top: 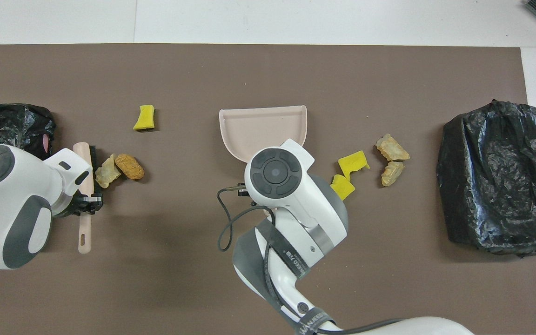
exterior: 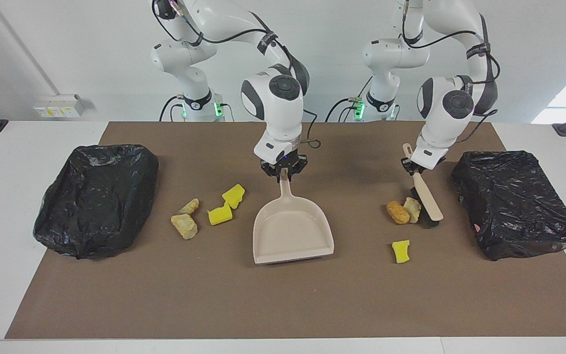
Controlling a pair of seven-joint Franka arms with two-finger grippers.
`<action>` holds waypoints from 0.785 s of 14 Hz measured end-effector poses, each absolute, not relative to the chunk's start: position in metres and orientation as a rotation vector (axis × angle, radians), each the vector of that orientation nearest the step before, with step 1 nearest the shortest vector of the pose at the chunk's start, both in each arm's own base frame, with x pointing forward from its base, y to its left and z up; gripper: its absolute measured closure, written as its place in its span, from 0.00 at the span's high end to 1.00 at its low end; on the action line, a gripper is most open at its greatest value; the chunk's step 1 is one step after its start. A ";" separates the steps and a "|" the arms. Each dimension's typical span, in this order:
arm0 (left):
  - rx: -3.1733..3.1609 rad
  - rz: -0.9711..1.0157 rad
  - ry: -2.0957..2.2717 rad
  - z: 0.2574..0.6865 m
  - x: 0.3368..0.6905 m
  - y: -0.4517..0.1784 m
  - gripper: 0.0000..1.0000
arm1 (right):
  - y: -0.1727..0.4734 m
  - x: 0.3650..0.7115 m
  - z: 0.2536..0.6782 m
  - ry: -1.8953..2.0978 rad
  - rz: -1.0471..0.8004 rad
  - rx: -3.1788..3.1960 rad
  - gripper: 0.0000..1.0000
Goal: Sweep and dump trash in bin
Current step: 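Sweep the chunks and sponges into the dustpan with the left gripper's brush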
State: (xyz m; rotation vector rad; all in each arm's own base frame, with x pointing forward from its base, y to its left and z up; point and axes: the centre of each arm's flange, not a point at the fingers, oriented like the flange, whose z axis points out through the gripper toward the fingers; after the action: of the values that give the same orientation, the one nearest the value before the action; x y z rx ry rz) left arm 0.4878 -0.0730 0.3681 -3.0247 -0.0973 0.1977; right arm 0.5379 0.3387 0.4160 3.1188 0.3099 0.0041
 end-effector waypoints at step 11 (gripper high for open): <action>-2.948 0.027 0.132 0.409 0.520 -0.125 0.26 | 0.279 0.548 0.419 1.537 -0.199 2.728 0.32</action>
State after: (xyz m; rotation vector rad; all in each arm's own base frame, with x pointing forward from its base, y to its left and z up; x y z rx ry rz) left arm 0.5202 -0.1246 0.4086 -2.9475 0.1321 0.0265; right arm 0.5480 0.2794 0.4188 2.7277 1.5368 -0.1992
